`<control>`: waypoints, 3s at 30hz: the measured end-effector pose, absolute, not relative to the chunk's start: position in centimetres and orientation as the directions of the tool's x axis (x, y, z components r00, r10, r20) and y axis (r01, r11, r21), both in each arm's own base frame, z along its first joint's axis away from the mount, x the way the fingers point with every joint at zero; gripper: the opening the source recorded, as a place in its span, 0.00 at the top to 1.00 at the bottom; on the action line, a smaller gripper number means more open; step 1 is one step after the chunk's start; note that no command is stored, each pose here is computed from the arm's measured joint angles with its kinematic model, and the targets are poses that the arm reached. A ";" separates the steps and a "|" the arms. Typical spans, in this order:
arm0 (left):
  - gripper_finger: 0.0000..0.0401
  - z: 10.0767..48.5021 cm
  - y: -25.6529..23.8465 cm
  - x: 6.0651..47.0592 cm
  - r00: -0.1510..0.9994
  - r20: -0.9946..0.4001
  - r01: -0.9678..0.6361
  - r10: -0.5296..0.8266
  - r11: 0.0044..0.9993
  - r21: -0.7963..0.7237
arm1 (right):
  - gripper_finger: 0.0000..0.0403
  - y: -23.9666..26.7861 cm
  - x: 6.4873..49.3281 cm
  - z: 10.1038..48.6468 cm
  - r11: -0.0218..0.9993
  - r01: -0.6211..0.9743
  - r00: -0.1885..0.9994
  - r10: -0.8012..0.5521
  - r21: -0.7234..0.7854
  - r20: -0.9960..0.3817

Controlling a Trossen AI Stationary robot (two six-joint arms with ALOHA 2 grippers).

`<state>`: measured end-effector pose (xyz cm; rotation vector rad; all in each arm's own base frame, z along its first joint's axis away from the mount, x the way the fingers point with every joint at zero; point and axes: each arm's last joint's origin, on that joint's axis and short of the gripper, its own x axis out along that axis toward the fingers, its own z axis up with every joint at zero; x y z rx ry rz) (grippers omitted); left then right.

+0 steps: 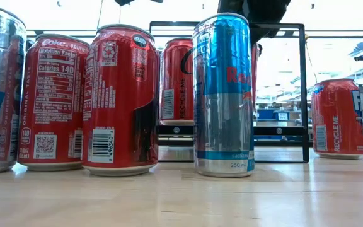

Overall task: Place canned beverage on shelf
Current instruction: Put the red black soda can on the shelf aligned with the other red black soda can

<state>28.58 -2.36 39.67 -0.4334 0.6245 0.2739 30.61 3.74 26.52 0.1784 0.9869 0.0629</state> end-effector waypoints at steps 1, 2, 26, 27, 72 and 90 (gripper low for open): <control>0.27 39.6 -2.5 28.5 0.775 -0.622 -0.374 0.115 0.876 -0.304 | 0.18 3.8 30.6 26.5 0.985 0.019 0.549 0.134 0.173 -0.825; 0.27 39.6 -2.5 28.4 0.772 -0.625 -0.376 0.114 0.875 -0.305 | 0.18 3.8 30.7 26.4 0.986 0.012 0.545 0.135 0.169 -0.828; 0.27 39.3 -2.5 28.0 0.737 -0.666 -0.404 0.115 0.864 -0.299 | 0.09 4.1 31.5 25.3 0.981 -0.051 0.522 0.188 0.189 -0.832; 0.27 39.3 -2.5 28.0 0.738 -0.665 -0.404 0.115 0.864 -0.299 | 0.09 4.1 31.5 25.3 0.980 -0.052 0.522 0.189 0.190 -0.832; 0.27 39.3 -2.5 28.0 0.737 -0.666 -0.403 0.115 0.866 -0.297 | 0.07 4.1 31.7 26.1 0.935 0.177 0.541 0.168 0.307 -0.824; 0.27 39.3 -2.5 28.0 0.737 -0.666 -0.403 0.115 0.865 -0.297 | 0.07 4.1 31.7 26.3 0.925 0.201 0.548 0.168 0.324 -0.819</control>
